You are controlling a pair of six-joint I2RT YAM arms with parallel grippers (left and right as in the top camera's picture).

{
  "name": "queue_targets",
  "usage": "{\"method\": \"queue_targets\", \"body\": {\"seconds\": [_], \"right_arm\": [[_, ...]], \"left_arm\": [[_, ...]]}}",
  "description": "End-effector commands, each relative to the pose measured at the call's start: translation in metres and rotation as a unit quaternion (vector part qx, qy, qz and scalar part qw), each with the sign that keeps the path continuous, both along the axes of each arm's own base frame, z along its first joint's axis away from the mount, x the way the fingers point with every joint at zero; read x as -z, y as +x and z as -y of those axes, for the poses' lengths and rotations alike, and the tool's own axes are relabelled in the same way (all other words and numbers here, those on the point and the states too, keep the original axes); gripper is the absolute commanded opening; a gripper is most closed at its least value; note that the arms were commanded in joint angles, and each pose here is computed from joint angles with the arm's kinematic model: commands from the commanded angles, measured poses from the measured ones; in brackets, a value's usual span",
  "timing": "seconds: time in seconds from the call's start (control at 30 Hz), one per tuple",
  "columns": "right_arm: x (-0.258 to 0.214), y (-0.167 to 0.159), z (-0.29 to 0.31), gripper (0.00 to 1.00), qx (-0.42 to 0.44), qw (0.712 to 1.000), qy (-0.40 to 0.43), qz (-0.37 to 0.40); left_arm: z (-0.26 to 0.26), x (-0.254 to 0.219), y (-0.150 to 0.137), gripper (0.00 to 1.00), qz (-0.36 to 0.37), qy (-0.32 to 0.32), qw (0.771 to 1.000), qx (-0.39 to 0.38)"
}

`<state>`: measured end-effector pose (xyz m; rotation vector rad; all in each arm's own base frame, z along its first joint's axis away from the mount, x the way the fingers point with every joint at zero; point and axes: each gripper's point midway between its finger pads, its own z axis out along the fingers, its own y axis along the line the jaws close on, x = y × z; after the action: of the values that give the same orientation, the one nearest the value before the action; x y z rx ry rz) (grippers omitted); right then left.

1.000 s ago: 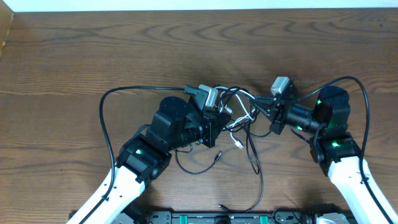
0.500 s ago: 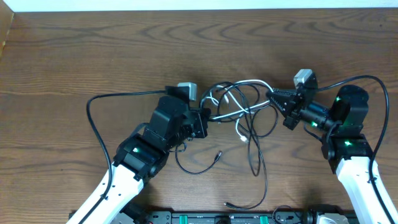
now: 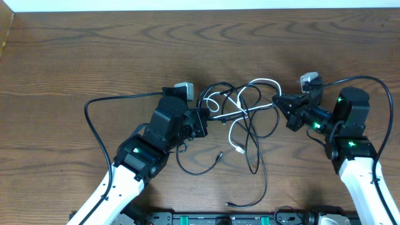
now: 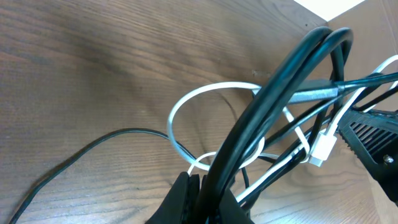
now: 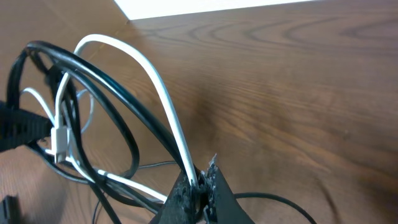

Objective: Untangle cables

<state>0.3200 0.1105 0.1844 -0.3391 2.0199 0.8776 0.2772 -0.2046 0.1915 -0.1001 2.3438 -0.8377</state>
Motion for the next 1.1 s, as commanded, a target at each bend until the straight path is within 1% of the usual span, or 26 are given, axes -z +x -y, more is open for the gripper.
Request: {"method": "queue_targets", "body": {"seconds": [0.0,0.17,0.3,0.5,0.53,0.6,0.63,0.7,0.77,0.83,0.97,1.07], "right_arm": [[0.013,0.021,0.040,0.01,0.124,0.991,-0.023,-0.037],[0.028,0.018,0.050,0.01,0.177,0.979,-0.005,-0.099],[0.047,0.010,0.062,0.01,0.229,0.960,0.002,-0.163],[0.054,0.003,0.061,0.01,0.238,0.952,0.012,-0.194],[0.054,0.003,0.061,0.04,0.236,0.952,0.013,-0.193],[0.053,0.004,0.060,0.17,0.234,0.953,0.014,-0.192],[0.053,0.004,0.060,0.28,0.234,0.953,0.013,-0.192],[0.052,0.004,0.060,0.52,0.228,0.956,0.005,-0.183],[0.051,0.005,0.060,0.72,0.220,0.960,-0.007,-0.171],[0.047,0.006,0.055,0.81,0.197,0.968,-0.012,-0.152],[0.023,0.005,0.028,0.83,0.092,0.993,-0.005,-0.078],[0.004,-0.001,0.008,0.84,0.008,1.000,-0.001,-0.012]], "left_arm": [[-0.016,0.002,0.009,0.08,0.008,0.022,0.999,-0.037],[-0.016,0.002,0.009,0.08,0.008,0.022,0.999,-0.037],[-0.016,0.002,0.009,0.08,0.008,0.022,0.999,-0.037],[-0.016,0.002,0.009,0.08,0.008,0.022,0.999,-0.037],[-0.016,0.002,0.009,0.07,0.008,0.022,0.999,-0.037],[-0.016,0.002,0.009,0.07,0.008,0.022,0.999,-0.037],[-0.016,0.002,0.009,0.07,0.008,0.023,0.999,-0.037],[-0.016,0.002,0.009,0.08,0.008,0.023,0.999,-0.037],[-0.016,0.002,0.009,0.07,0.008,0.023,0.999,-0.035],[-0.014,0.001,0.007,0.08,0.010,0.023,0.999,-0.025],[-0.006,0.000,0.003,0.08,0.021,0.029,0.999,0.015],[0.008,-0.006,-0.006,0.08,0.043,0.024,0.995,0.082]]}}
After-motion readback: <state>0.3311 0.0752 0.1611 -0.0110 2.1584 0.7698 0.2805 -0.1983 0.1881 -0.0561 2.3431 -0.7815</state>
